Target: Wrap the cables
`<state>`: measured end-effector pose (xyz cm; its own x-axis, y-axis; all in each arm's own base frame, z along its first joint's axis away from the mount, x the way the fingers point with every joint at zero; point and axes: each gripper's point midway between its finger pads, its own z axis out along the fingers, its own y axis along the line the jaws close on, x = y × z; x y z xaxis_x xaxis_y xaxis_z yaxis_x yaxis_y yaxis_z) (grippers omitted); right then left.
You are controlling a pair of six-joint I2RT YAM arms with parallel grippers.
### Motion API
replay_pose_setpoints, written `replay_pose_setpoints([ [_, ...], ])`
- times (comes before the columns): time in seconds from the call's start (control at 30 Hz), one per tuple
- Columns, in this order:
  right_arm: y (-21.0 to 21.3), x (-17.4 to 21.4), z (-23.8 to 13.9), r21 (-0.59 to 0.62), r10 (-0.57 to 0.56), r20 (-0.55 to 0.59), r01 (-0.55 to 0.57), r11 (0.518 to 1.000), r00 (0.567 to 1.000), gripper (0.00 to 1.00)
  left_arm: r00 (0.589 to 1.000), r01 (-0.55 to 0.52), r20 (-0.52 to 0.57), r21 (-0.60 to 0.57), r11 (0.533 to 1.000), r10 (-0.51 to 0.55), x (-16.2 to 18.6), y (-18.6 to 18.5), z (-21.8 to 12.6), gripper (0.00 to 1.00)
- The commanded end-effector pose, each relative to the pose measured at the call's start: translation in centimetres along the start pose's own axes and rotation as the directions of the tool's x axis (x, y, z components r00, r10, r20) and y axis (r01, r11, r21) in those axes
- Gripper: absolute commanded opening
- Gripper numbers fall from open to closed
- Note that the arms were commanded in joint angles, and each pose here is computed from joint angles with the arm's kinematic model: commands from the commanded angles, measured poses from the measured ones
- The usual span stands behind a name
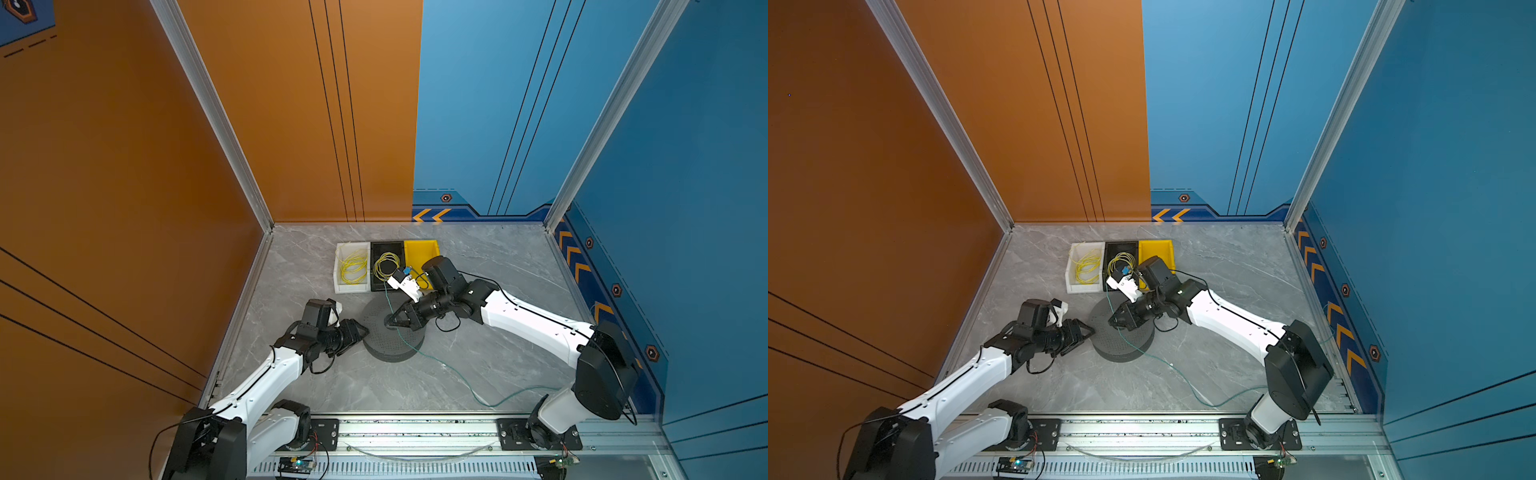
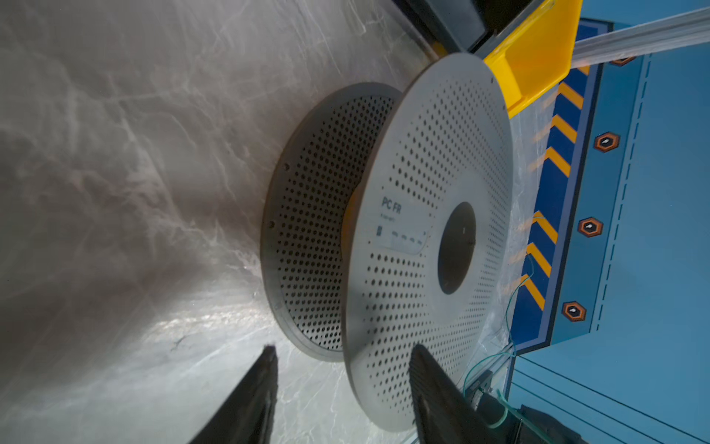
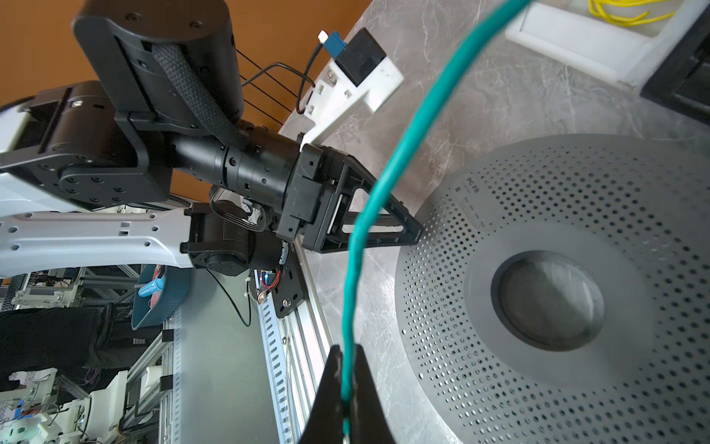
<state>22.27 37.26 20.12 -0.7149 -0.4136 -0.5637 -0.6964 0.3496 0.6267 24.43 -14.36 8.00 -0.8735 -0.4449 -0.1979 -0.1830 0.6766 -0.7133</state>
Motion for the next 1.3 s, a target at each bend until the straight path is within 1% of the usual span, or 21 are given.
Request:
replay_pose_setpoints([
  [0.0, 0.4, -0.3, -0.1, -0.002, -0.018, 0.015, 0.018, 1.000, 1.000, 0.00, 0.998, 0.014, 0.052, 0.095, 0.995, -0.019, -1.1, -0.8, 0.4, 0.55],
  [0.07, 0.4, -0.3, 0.0, 0.002, -0.018, 0.014, 0.018, 1.000, 1.000, 0.00, 0.999, 0.009, 0.049, 0.123, 0.992, -0.015, -1.2, -1.1, 0.7, 0.54],
  [0.2, 0.5, -0.6, 0.3, 0.005, -0.024, 0.014, 0.024, 1.000, 1.000, 0.00, 1.000, 0.012, 0.021, 0.164, 0.986, -0.016, -1.4, -1.5, 1.5, 0.48],
  [0.3, 0.7, -0.7, 0.3, 0.004, -0.029, 0.015, 0.029, 1.000, 0.999, 0.00, 1.000, 0.016, 0.016, 0.204, 0.979, -0.020, -1.5, -2.0, 2.1, 0.46],
  [0.53, 0.6, -0.8, 0.3, 0.016, -0.032, 0.020, 0.031, 0.999, 0.999, 0.00, 0.999, 0.032, -0.023, 0.224, 0.974, -0.028, -1.1, -1.9, 2.9, 0.34],
  [0.67, 0.6, -0.8, 0.3, 0.016, -0.033, 0.021, 0.032, 0.999, 0.999, 0.00, 0.998, 0.056, -0.054, 0.237, 0.970, -0.044, -0.7, -1.7, 3.7, 0.29],
  [0.7, 0.6, -0.9, 0.2, 0.019, -0.033, 0.022, 0.033, 0.999, 0.999, 0.00, 0.997, 0.060, -0.058, 0.235, 0.970, -0.047, -0.7, -1.6, 3.8, 0.26],
  [0.83, 0.8, -1.1, -0.2, 0.026, -0.041, 0.034, 0.040, 0.999, 0.999, 0.00, 0.997, 0.067, -0.053, 0.236, 0.969, -0.056, -0.7, -1.6, 3.7, 0.01],
  [1.03, 0.5, -1.0, -1.4, 0.056, -0.038, 0.054, 0.035, 0.998, 0.998, 0.00, 0.995, 0.103, -0.042, 0.259, 0.960, -0.095, -1.0, -2.7, 2.5, 0.00],
  [1.1, 0.1, -0.9, -2.2, 0.079, -0.031, 0.065, 0.026, 0.997, 0.997, 0.00, 0.995, 0.095, -0.030, 0.235, 0.967, -0.091, -1.2, -3.6, 1.7, 0.00],
  [1.13, -0.1, -0.9, -2.6, 0.085, -0.028, 0.072, 0.022, 0.996, 0.997, 0.00, 0.997, 0.071, -0.018, 0.210, 0.975, -0.069, -1.4, -4.2, 1.1, 0.00],
  [1.2, -0.5, -0.6, -3.7, 0.104, -0.020, 0.086, 0.011, 0.995, 0.996, 0.00, 1.000, -0.014, 0.026, 0.092, 0.996, 0.012, -2.1, -5.4, -0.8, 0.00],
  [1.23, -0.6, -0.4, -4.2, 0.110, -0.019, 0.093, 0.009, 0.994, 0.995, 0.00, 0.998, -0.057, 0.031, 0.026, 0.998, 0.057, -2.2, -5.9, -1.9, 0.00],
  [1.27, -0.7, -0.3, -4.6, 0.115, -0.019, 0.101, 0.007, 0.993, 0.995, 0.00, 0.995, -0.092, 0.036, -0.014, 0.996, 0.093, -2.5, -6.5, -2.7, 0.00],
])
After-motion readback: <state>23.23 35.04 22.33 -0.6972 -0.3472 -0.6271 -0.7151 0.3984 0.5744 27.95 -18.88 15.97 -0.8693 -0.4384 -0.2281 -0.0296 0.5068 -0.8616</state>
